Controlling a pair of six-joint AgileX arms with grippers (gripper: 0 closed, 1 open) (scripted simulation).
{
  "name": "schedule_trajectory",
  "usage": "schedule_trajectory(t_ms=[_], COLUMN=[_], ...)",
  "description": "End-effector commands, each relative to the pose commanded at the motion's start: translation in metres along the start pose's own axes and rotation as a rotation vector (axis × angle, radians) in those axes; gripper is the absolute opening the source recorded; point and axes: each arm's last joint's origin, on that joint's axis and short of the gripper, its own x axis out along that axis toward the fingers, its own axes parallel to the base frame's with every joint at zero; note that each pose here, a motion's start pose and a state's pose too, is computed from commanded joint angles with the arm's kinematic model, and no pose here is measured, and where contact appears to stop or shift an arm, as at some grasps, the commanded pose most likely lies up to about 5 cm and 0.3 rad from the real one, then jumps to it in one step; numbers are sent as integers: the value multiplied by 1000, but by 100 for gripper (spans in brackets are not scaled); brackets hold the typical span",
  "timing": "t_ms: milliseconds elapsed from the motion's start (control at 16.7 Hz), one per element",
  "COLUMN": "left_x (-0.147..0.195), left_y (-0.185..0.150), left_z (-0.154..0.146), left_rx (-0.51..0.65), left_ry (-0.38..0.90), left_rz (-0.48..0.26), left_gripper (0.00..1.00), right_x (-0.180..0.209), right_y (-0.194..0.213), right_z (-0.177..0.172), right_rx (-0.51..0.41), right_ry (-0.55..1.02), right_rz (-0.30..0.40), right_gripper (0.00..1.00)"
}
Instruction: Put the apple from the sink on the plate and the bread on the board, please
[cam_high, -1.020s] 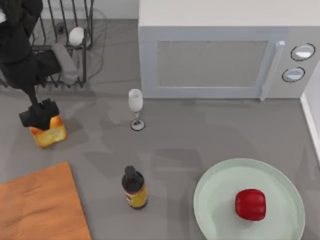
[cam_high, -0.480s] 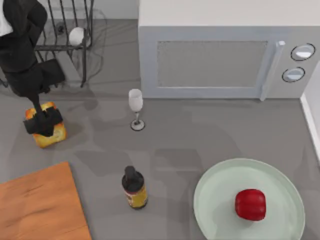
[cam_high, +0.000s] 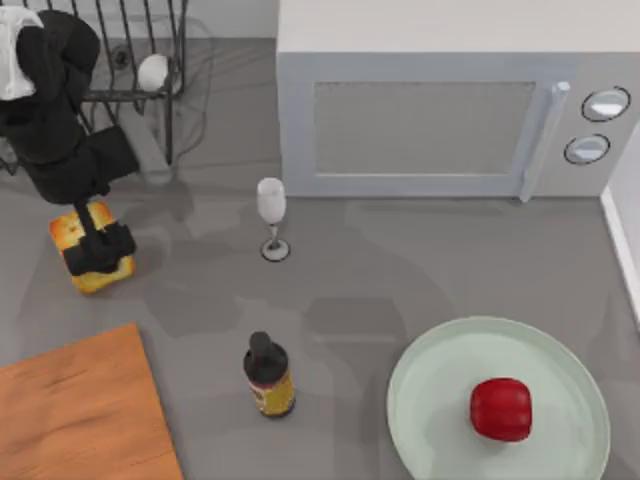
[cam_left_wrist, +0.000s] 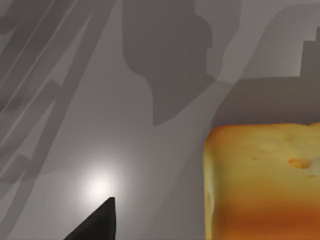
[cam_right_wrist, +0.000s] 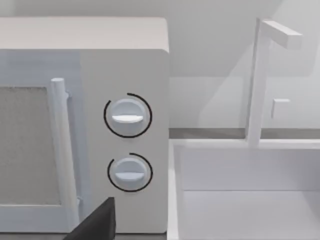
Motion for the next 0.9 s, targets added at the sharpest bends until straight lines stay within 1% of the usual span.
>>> schedule_trajectory(t_ms=[60, 840, 900], left_x=[0, 0, 0], left_y=[0, 0, 0], left_z=[0, 0, 0], left_rx=[0, 0, 0], left_ry=[0, 0, 0], left_rz=[0, 0, 0], left_gripper=[100, 2, 0], right_x=[0, 0, 0], right_y=[0, 0, 0], right_z=[0, 0, 0], right_rx=[0, 0, 0], right_ry=[0, 0, 0], right_rz=[0, 0, 0], right_gripper=[100, 100, 100])
